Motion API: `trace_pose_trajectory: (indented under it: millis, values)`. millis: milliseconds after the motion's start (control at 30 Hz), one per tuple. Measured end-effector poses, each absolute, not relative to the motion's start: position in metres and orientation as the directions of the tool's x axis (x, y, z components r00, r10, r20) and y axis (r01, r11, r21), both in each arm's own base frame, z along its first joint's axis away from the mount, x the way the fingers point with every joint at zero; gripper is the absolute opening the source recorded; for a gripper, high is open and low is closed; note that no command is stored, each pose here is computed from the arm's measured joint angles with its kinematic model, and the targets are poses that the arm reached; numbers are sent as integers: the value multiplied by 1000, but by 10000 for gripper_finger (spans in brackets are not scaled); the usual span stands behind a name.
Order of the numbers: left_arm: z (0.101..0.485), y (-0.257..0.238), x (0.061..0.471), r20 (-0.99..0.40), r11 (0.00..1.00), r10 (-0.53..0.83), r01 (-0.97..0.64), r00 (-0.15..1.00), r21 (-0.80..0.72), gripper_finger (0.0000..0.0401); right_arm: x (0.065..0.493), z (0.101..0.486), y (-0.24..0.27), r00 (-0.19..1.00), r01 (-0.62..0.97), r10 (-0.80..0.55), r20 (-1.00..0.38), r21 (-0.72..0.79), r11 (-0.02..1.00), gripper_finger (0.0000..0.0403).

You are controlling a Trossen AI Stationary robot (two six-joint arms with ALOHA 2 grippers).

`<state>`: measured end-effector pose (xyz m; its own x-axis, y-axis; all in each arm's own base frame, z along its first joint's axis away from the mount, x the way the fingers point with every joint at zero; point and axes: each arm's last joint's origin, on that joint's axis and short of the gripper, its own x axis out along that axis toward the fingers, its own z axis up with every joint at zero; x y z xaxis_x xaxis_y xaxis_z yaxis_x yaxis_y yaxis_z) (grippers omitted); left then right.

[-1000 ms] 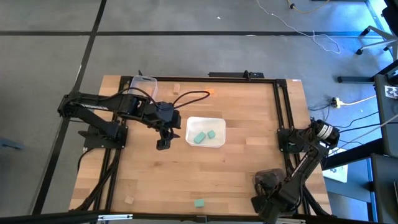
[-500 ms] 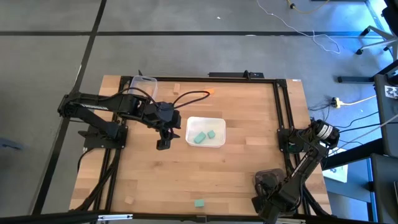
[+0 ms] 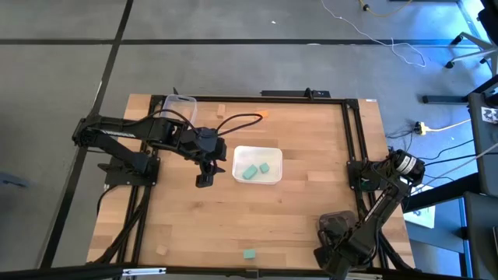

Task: Sort & place blocks by color
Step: Put the bottom yellow block into the black bin, then put the light blue block into the white bin

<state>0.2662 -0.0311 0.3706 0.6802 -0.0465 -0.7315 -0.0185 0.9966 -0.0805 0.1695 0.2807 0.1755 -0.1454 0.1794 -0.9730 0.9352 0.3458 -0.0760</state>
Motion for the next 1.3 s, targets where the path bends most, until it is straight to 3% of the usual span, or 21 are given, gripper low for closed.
trace_pose_trajectory:
  millis: [767,933,1167,1300]
  values:
    - [371,-31,266,-732,997,-46,-17,680,-79,170,172,176,281,-148,928,204,-968,-65,366,128]
    - [371,-31,266,-732,997,-46,-17,680,-79,170,173,175,280,-95,934,169,-981,-29,357,128]
    - [371,-31,266,-732,997,-46,-17,680,-79,170,173,174,278,-110,934,142,-984,-53,353,211]
    - [371,-31,266,-732,997,-47,-16,680,-79,170,172,171,278,-160,906,154,-975,-83,414,253]
